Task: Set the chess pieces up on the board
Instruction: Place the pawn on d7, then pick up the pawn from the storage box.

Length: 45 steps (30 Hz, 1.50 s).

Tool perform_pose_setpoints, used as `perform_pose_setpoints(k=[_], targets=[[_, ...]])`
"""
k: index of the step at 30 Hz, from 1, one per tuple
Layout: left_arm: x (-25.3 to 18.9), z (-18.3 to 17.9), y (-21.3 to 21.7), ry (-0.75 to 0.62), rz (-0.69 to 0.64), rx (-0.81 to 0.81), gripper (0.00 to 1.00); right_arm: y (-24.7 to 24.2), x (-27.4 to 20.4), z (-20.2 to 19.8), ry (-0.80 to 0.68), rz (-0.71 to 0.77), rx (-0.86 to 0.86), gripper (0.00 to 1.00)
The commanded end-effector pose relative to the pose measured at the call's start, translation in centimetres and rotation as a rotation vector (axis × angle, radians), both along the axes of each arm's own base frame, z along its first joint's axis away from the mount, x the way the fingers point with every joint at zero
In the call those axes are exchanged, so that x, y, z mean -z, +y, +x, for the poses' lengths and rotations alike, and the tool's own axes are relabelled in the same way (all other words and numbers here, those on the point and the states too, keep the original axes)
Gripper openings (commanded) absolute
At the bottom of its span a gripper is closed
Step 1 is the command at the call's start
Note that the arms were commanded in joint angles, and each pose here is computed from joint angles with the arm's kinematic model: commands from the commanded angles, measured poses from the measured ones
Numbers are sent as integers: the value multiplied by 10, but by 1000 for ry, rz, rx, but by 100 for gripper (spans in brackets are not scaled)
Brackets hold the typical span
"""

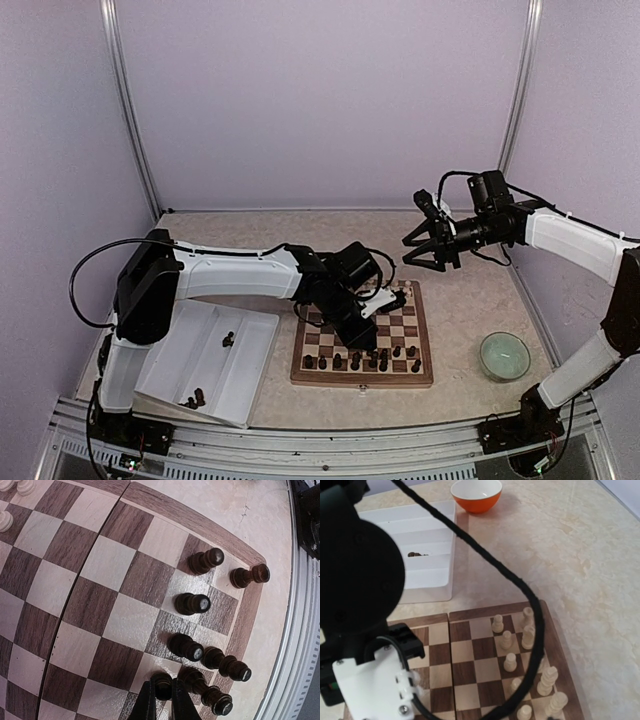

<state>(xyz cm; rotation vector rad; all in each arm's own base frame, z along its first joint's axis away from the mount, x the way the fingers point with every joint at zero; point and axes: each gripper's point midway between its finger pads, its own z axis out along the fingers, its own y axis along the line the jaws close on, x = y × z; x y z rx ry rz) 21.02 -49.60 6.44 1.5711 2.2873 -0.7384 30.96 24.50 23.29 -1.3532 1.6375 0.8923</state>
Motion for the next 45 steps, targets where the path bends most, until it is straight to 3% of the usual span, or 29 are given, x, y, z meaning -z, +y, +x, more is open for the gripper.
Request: perform_pose_setpoints(k=[1,8,16,22,28,36,41,45], targets=[[2,0,-1,9,7,13,5,-3,0,-5,6,-5,-2,56],[3,1,0,2,18,6,17,-3,2,-5,12,-6,-5,56],[-4,1,-1,-8,10,4,22,-3,2,-5,13,-6,-6,56],[-38,9,19,-83,35,-69,26,-3,3,-6,18,-6,-8,56],[-89,39,88,-170,27,-385,32,-2,6,-5,28,-14,-13,56],[-46,71,248,-113,170,-993,29,-2,5,-6,29,-11,-19,56],[-41,71,291,-36,93,-1157,24,-2,4,-6,30,-9,-21,56],[-27,68,305,-16,134,-1175,22,-2,5,-6,30,-11,-20,56]])
